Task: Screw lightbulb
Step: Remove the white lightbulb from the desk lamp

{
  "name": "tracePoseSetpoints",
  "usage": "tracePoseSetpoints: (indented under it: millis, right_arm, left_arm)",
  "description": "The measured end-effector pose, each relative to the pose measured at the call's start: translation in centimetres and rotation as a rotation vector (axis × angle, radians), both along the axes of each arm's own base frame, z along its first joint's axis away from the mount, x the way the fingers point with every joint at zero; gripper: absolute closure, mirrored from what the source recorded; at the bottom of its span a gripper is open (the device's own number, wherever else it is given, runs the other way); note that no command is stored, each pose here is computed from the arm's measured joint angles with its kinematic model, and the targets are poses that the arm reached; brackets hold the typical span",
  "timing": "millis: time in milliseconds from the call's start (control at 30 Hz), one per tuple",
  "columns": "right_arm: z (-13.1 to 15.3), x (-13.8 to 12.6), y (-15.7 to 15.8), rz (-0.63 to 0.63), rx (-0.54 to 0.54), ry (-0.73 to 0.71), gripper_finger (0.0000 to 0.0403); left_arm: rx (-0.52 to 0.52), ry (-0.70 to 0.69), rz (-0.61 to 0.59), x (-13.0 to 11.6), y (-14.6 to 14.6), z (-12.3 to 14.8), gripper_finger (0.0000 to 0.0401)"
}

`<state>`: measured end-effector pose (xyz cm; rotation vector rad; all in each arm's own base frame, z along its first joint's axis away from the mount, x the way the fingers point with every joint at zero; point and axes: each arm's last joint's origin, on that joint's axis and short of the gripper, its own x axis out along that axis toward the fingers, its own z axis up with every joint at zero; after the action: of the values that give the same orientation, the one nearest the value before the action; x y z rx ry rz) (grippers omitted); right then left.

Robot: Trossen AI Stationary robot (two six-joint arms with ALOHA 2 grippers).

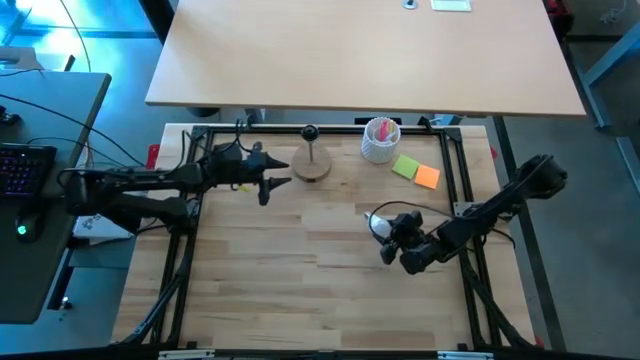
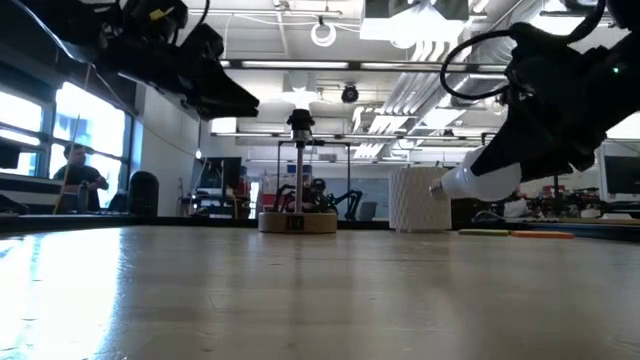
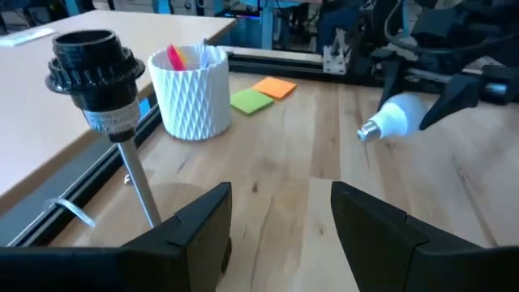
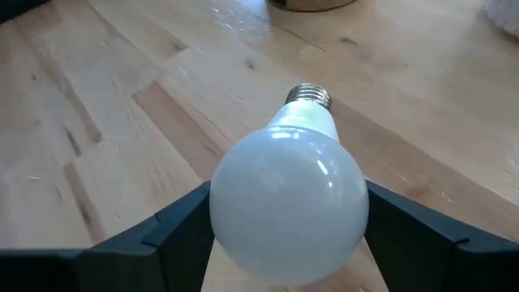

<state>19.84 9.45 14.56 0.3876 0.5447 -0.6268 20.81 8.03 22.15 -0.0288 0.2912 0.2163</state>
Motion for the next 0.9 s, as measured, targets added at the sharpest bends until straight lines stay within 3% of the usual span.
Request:
tracePoseSetpoints:
  millis: [267, 433, 900]
  right_arm:
    - [-2.6, 0.2, 0.0, -0.087, 0.046, 0.039, 0.0126]
    - [-3.5, 0.3, 0.0, -0.08, 0.09, 0.096, 0.012]
    - [-2.5, 1.1, -0.7, -0.04, 0.036, 0.132, 0.009]
  left_arm:
    - [0.005, 0.018, -0.001, 0.2, -0.4, -0.2, 0.0194]
    - [0.011, 0.041, -0.002, 0.1, -0.4, -0.4, 0.0194]
    - [0.013, 0.052, 0.012, 0.1, -0.4, -0.5, 0.0194]
